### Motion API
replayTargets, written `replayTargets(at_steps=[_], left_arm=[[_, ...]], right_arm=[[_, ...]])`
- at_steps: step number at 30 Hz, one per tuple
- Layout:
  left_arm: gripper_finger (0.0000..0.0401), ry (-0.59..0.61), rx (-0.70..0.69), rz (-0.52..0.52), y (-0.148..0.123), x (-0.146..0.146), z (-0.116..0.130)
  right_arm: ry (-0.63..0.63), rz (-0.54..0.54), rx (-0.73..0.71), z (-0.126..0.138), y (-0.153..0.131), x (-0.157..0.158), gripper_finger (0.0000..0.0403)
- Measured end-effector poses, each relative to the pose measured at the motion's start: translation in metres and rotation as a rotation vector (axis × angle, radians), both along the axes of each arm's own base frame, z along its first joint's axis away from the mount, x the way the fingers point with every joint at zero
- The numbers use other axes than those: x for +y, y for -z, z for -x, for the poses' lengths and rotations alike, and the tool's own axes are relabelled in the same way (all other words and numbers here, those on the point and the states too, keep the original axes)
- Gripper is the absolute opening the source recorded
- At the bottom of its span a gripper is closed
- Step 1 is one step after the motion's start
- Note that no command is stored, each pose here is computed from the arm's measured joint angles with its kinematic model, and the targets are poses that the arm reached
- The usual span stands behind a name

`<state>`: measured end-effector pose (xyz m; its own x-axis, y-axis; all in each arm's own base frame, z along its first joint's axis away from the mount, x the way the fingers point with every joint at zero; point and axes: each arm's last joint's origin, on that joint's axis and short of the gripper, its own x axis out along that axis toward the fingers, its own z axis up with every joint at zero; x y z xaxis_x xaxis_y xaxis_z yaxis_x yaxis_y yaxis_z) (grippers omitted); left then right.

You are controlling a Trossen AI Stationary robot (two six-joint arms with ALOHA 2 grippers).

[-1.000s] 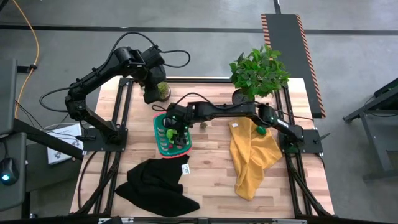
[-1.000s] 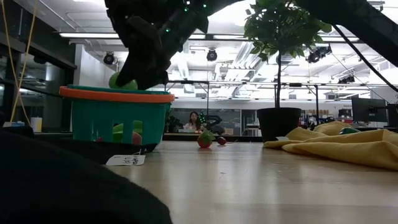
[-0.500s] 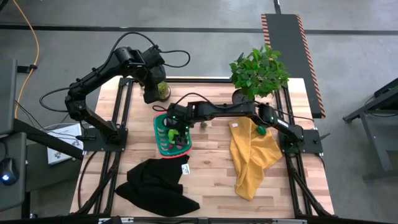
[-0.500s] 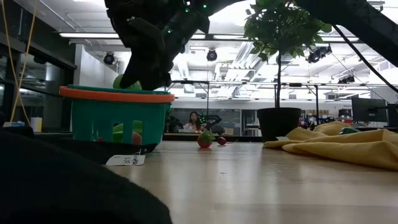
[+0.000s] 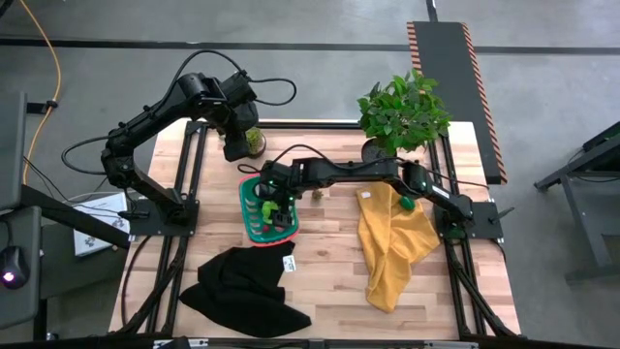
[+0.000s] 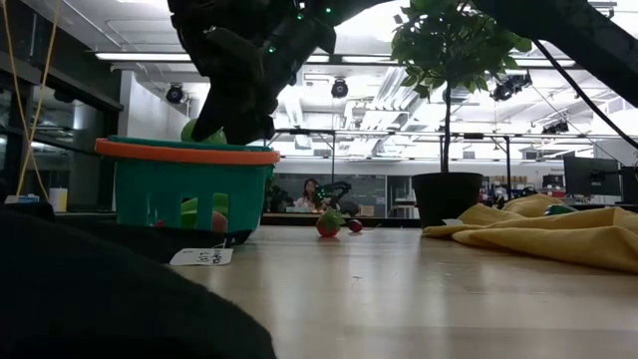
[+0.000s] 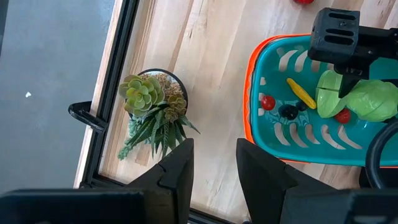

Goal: Pick and placing Produce into tupperware
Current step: Put the green cabbage in the green basket, then put the green pepper in the green basket

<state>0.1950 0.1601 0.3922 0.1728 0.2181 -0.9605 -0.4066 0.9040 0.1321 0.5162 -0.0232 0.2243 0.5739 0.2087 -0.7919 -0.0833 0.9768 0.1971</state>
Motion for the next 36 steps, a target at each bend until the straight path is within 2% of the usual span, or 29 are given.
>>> replayTargets(at_steps=[7,15,21,26,31,36], left_arm=[[0.0111,-0.001,0.000,0.000,0.000,0.000,0.000],[0.0111,-0.001,0.000,0.000,0.000,0.000,0.000],[0.0111,-0.001,0.000,0.000,0.000,0.000,0.000],[0.0111,-0.001,-0.001,0.000,0.000,0.000,0.000],[0.0111,0.000,-0.001,0.000,0.000,0.000,0.000],[0.0111,0.009,-0.016,0.019,0.000,-0.001,0.000]], right_arm=[[-0.011,-0.018,0.000,0.000,0.000,-0.003,0.0270],[-0.004,-0.019,0.006,0.001,0.000,-0.004,0.0313],[0.025,-0.032,0.011,0.001,-0.001,-0.005,0.0316],[0.050,-0.050,-0.007,0.006,-0.014,-0.011,0.0316],[0.072,-0.065,0.037,0.016,-0.027,-0.015,0.0316],[0.069,-0.035,0.076,0.028,-0.039,-0.013,0.0316]])
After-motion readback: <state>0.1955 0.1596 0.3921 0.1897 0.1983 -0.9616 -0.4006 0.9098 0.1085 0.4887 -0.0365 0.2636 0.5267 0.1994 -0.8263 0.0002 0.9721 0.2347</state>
